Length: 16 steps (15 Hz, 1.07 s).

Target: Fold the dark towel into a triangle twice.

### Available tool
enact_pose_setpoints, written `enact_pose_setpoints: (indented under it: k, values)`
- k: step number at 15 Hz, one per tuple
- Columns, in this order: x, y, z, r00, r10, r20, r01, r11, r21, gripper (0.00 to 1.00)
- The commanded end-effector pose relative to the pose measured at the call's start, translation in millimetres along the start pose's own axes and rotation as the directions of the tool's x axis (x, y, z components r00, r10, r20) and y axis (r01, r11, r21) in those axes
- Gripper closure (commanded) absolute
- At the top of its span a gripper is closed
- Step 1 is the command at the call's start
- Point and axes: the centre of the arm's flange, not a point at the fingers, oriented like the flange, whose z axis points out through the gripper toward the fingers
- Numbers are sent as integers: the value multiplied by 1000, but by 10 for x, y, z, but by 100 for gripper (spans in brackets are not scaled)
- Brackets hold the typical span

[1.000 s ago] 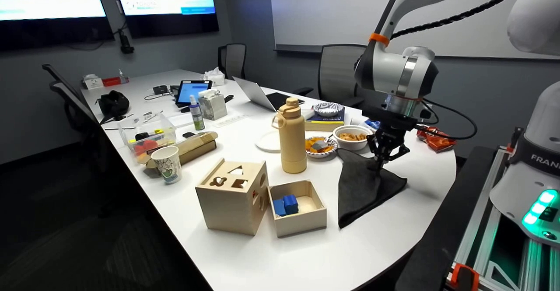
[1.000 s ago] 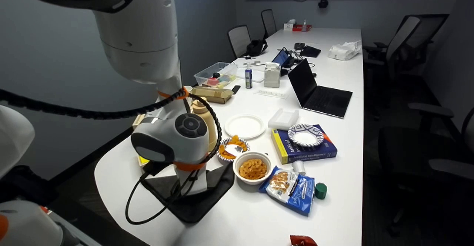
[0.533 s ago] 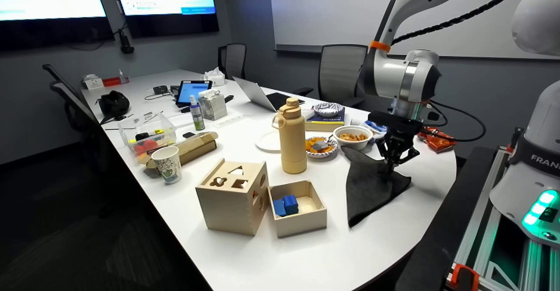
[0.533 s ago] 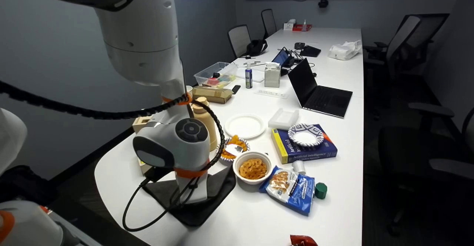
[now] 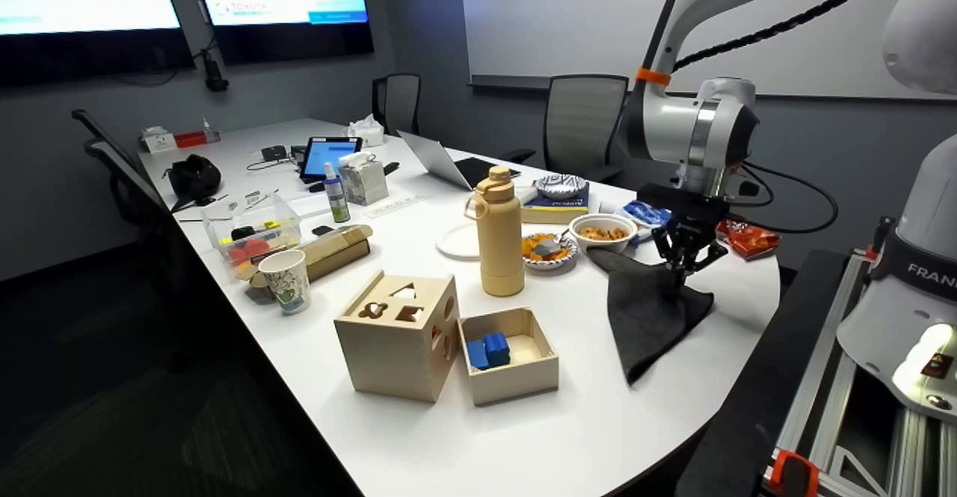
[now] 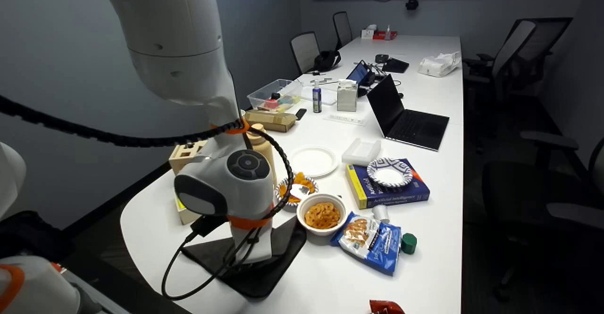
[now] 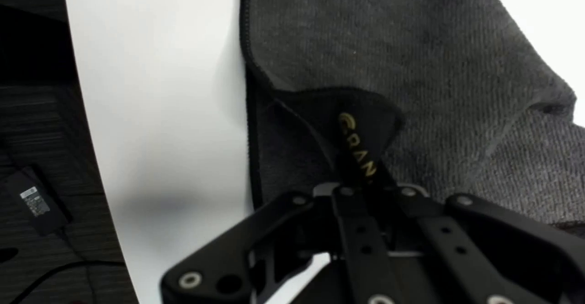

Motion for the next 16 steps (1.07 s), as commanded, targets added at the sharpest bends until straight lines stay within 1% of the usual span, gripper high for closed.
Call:
enact_pose_setpoints:
  k: [1, 2, 5, 6, 7, 9, 11, 13, 16]
  values:
    - [-21, 56, -336, 1000, 12, -19, -12, 1000, -5, 56]
    - [0, 60, -335, 1000, 15, -22, -15, 1000, -10, 86]
    - [61, 84, -291, 999, 31, -16, -31, 999, -31, 93]
    - [77, 88, -283, 999, 32, -14, -33, 999, -31, 100]
    - [65, 85, -282, 1000, 27, -7, -27, 999, -28, 69]
    - [0, 29, -266, 1000, 7, 7, -7, 999, -34, 71]
    - [-119, -37, -280, 1000, -19, 22, 19, 999, -31, 58]
    - [-235, -86, -298, 998, -47, 41, 48, 999, -25, 42]
    - [-546, -153, -303, 992, -94, 81, 97, 995, -37, 19]
